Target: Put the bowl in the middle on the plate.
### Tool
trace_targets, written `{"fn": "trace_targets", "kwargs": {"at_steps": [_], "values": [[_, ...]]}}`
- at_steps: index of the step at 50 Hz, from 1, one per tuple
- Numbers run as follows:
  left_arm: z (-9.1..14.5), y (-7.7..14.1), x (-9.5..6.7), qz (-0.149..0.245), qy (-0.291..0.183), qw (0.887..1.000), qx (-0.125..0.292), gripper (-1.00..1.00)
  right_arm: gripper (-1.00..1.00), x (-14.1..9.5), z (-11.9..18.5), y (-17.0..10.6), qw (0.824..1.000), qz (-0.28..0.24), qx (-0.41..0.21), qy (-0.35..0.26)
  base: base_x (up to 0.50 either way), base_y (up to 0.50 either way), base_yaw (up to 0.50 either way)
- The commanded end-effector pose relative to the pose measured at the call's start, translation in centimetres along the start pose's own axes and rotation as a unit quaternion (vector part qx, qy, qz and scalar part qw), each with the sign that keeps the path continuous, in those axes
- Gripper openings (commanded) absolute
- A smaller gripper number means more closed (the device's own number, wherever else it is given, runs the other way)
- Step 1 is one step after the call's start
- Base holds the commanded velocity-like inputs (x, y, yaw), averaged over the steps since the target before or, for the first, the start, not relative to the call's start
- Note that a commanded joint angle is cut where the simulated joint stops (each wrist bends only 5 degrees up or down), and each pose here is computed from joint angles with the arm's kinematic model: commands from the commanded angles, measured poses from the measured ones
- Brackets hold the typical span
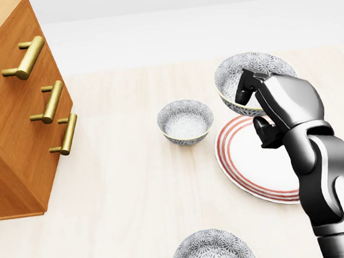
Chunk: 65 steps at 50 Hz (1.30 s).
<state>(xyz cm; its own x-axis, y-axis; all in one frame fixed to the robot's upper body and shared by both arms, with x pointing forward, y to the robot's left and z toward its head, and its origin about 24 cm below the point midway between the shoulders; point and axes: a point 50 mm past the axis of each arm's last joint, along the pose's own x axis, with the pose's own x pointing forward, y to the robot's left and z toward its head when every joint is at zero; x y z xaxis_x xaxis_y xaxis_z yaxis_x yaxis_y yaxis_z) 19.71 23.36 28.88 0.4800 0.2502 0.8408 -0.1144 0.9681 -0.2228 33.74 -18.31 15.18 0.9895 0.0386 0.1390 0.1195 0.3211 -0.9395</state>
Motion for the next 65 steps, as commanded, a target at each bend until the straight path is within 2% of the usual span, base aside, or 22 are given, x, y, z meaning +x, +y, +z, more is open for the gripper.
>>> {"fn": "trace_targets", "kwargs": {"at_steps": [1,6,12,18,24,31,39,53,65], "values": [[0.0,0.0,0.0,0.0,0.0,1.0,-0.001,1.0,-1.0,0.9,-3.7,0.7,0.998,-0.057,0.015,0.029,0.0,0.0,0.0],[0.0,0.0,0.0,0.0,0.001,1.0,0.0,1.0,-1.0,1.1,-5.3,1.4,0.996,-0.079,0.013,0.042,0.0,0.0,0.0],[-0.1,0.0,-0.1,0.0,0.003,1.0,0.001,1.0,-1.0,0.7,-7.7,2.4,0.99,-0.109,0.0,0.086,0.0,0.0,0.0],[-0.2,0.0,-0.1,-0.001,0.004,1.0,0.002,1.0,-1.0,0.4,-8.4,3.1,0.989,-0.109,-0.005,0.102,0.0,0.0,0.0],[-0.3,0.0,-0.2,-0.001,0.007,1.0,0.004,1.0,-1.0,-0.2,-10.2,4.7,0.982,-0.118,-0.027,0.144,0.0,0.0,0.0],[-0.4,-0.1,-0.3,-0.002,0.009,1.0,0.004,1.0,-1.0,-0.7,-11.0,6.6,0.983,-0.064,-0.038,0.169,0.0,0.0,0.0],[-0.4,-0.1,-0.3,-0.002,0.009,1.0,0.004,1.0,-1.0,-0.9,-11.1,7.9,0.982,-0.025,-0.045,0.182,0.0,0.0,0.0],[-0.4,-0.1,-0.3,-0.002,0.008,1.0,0.003,1.0,-1.0,-1.6,-10.9,9.6,0.982,0.015,-0.056,0.182,0.0,0.0,0.0],[-0.5,-0.1,-0.2,-0.002,0.009,1.0,0.003,1.0,-1.0,-1.5,-10.8,9.7,0.981,0.022,-0.063,0.181,0.0,0.0,0.0]]}}
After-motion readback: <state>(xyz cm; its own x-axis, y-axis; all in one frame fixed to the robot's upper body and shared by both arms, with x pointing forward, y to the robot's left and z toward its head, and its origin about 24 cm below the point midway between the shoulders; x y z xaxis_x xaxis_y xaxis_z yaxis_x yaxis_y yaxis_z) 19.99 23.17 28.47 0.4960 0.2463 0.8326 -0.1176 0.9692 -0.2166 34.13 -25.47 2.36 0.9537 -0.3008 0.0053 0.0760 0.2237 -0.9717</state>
